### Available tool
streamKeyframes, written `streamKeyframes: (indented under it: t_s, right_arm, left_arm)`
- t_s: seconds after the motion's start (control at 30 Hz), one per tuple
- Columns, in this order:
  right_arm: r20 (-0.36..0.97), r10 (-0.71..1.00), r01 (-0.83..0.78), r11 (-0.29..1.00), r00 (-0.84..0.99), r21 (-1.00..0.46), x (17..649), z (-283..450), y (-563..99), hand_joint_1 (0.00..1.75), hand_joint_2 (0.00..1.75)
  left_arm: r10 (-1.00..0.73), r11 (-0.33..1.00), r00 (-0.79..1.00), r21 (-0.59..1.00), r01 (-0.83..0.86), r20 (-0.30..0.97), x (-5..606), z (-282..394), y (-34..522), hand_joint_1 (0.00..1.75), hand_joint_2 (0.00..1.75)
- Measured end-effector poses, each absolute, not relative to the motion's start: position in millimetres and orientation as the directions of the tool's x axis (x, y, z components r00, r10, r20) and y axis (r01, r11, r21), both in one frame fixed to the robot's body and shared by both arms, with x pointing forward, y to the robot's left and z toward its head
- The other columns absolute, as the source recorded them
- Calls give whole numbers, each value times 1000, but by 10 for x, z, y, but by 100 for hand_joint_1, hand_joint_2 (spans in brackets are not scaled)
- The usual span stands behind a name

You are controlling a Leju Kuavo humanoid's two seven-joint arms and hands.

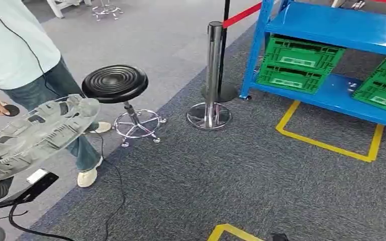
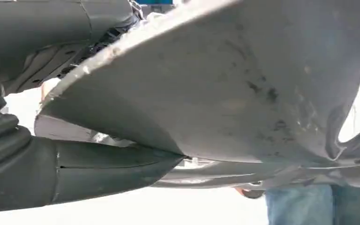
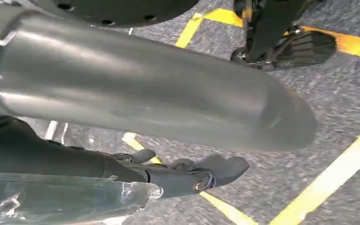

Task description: Take the parts from the cabinet and place them on the table.

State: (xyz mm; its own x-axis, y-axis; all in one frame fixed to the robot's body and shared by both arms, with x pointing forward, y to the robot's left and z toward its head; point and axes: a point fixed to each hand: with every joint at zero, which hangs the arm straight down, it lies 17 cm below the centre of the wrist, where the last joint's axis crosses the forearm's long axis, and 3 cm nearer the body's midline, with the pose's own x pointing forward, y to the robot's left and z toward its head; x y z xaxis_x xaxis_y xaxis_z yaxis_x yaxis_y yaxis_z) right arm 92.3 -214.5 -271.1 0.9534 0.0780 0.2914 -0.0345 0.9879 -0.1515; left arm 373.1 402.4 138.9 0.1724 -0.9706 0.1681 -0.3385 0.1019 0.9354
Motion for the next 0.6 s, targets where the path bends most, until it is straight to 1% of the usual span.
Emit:
streamKeyframes:
  t_s: [0.6]
  right_arm:
    - [295,92,-51,988,951,-146,923,-2707,-2108,0,0]
  left_arm:
    - [-956,112,209,916,-385,205,3717,1538,4299,175,175]
